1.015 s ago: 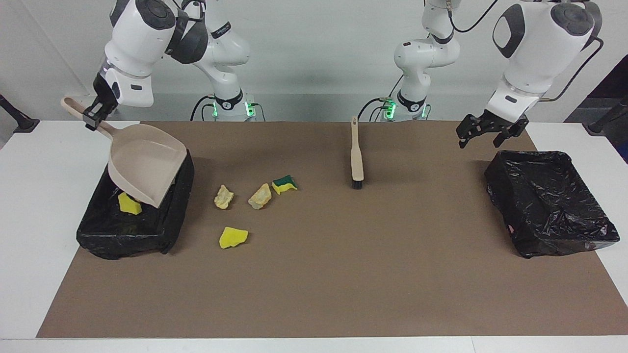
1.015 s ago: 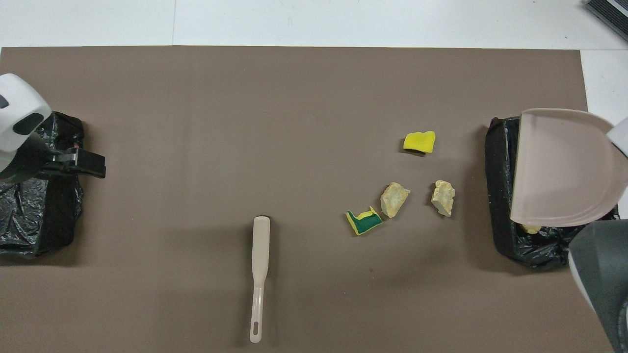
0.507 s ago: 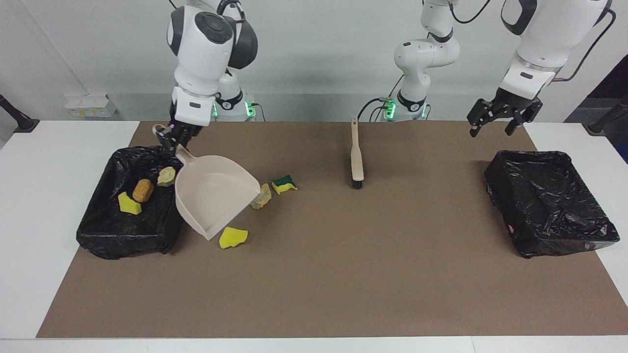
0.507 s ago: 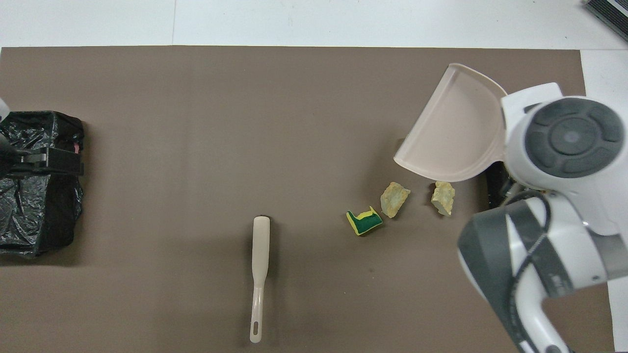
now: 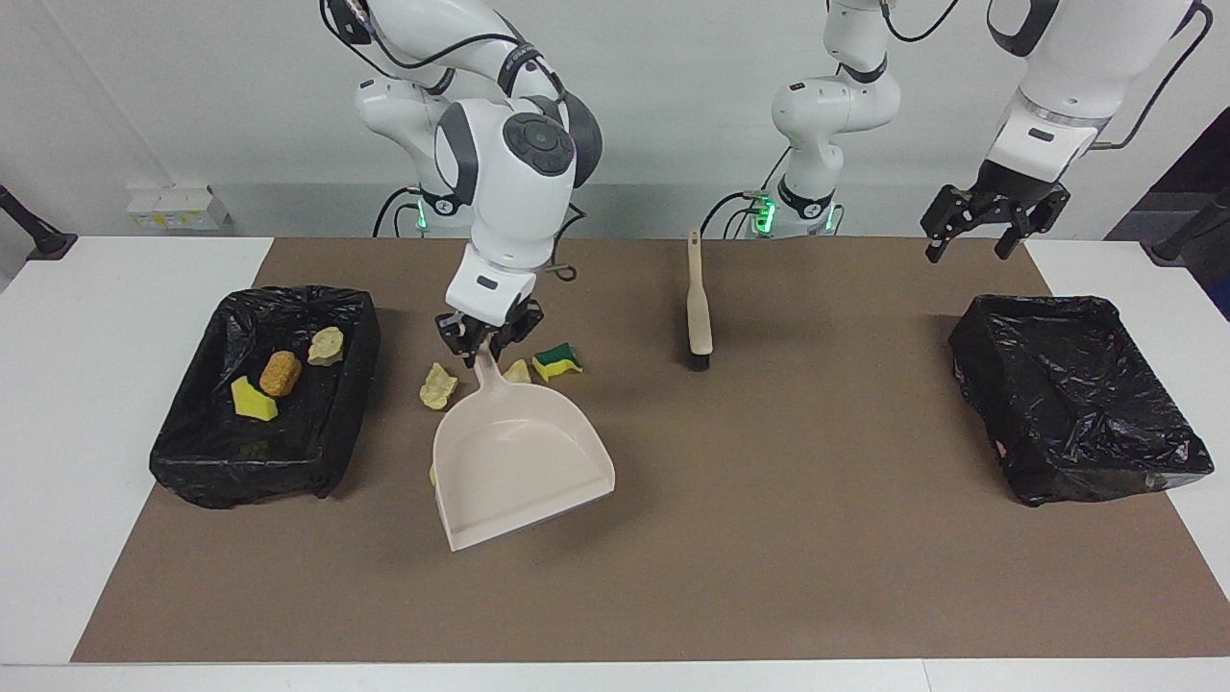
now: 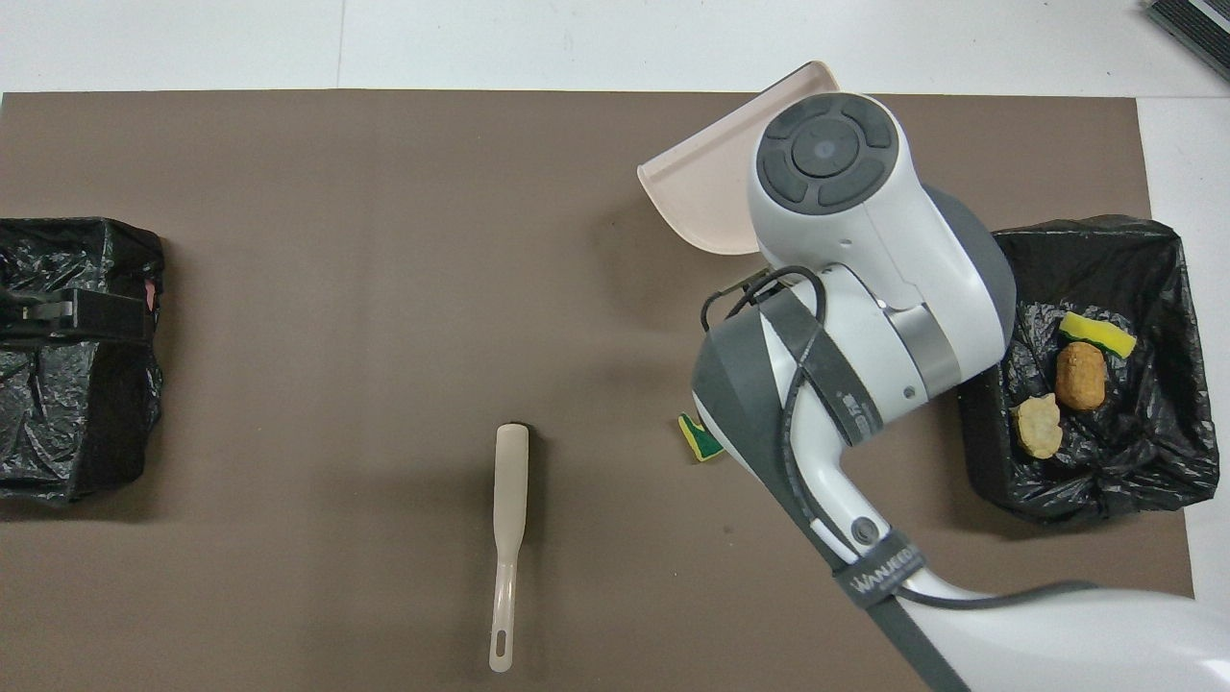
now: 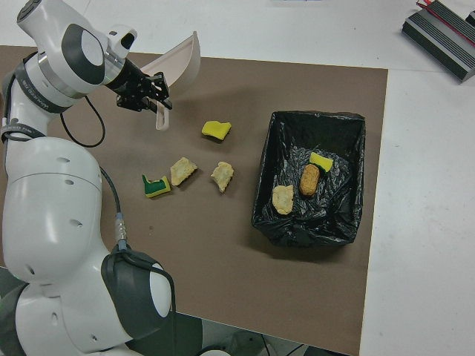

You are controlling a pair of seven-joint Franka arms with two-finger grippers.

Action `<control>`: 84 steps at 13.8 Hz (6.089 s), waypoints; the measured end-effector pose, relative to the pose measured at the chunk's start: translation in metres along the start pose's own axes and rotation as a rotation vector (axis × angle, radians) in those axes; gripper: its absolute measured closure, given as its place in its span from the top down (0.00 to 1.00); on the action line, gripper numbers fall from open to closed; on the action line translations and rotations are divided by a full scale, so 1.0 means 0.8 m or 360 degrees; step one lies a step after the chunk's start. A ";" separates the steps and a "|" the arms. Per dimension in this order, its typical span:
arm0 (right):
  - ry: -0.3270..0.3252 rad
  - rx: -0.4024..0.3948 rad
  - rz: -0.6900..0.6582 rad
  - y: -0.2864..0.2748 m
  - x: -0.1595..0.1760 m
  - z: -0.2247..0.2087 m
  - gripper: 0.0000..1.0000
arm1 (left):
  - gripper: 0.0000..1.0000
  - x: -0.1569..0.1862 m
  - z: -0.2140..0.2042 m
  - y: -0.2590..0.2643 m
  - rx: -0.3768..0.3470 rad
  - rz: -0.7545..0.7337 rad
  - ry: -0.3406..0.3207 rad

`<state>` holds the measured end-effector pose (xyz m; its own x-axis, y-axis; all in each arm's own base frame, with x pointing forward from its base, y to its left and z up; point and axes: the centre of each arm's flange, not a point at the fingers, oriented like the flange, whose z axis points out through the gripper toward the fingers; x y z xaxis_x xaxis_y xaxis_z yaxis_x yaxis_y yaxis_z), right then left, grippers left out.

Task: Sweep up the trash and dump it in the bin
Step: 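Carry the empty dustpan back to the table center with the right gripper, then set the dustpan down and release it with the right gripper, then reach the left gripper to the dustpan while the right gripper reaches the brush, then grasp the dustpan with the left gripper while the right gripper grasps the brush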

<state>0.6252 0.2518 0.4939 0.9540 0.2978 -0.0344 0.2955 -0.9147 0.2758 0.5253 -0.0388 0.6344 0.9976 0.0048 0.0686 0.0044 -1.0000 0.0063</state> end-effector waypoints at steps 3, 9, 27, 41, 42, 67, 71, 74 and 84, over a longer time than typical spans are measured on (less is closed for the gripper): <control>-0.0017 0.0044 0.0240 -0.078 0.033 0.025 0.33 | 1.00 0.000 -0.001 0.000 0.0000 0.0000 0.0001; -0.0060 0.0322 0.0638 -0.225 0.072 0.081 0.33 | 1.00 -0.001 -0.001 -0.001 0.0000 -0.0002 0.0002; -0.0055 0.0701 0.0680 -0.332 0.072 0.092 0.37 | 1.00 -0.001 -0.001 -0.003 0.0000 -0.0006 0.0002; -0.0174 0.0524 0.0607 -0.407 -0.109 -0.008 0.89 | 1.00 0.001 0.026 -0.001 0.0001 -0.0004 -0.0014; -0.0197 0.0498 0.0594 -0.424 -0.140 -0.006 0.89 | 1.00 0.002 0.032 0.001 0.0001 0.0001 -0.0014; -0.0271 0.0690 0.0709 -0.447 -0.283 0.072 0.26 | 1.00 0.030 0.329 0.336 -0.0138 0.0077 -0.0032; -0.0278 0.0693 0.0763 -0.436 -0.273 0.073 0.26 | 1.00 0.019 0.351 0.335 -0.0119 0.0122 -0.0071; -0.0348 0.0633 0.0882 -0.407 -0.268 0.066 0.26 | 0.78 0.017 0.355 0.335 -0.0116 0.0123 -0.0079; -0.0566 0.0360 0.1331 -0.152 -0.348 0.077 0.26 | 0.31 0.040 0.340 0.288 0.0017 0.0494 -0.0045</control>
<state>0.3268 0.2633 0.4111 0.8095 -0.5478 -0.2111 -0.5267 -0.8365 0.1513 0.5770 -0.2708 0.3663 0.9530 -0.3007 0.0381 -0.3000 -0.9537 -0.0214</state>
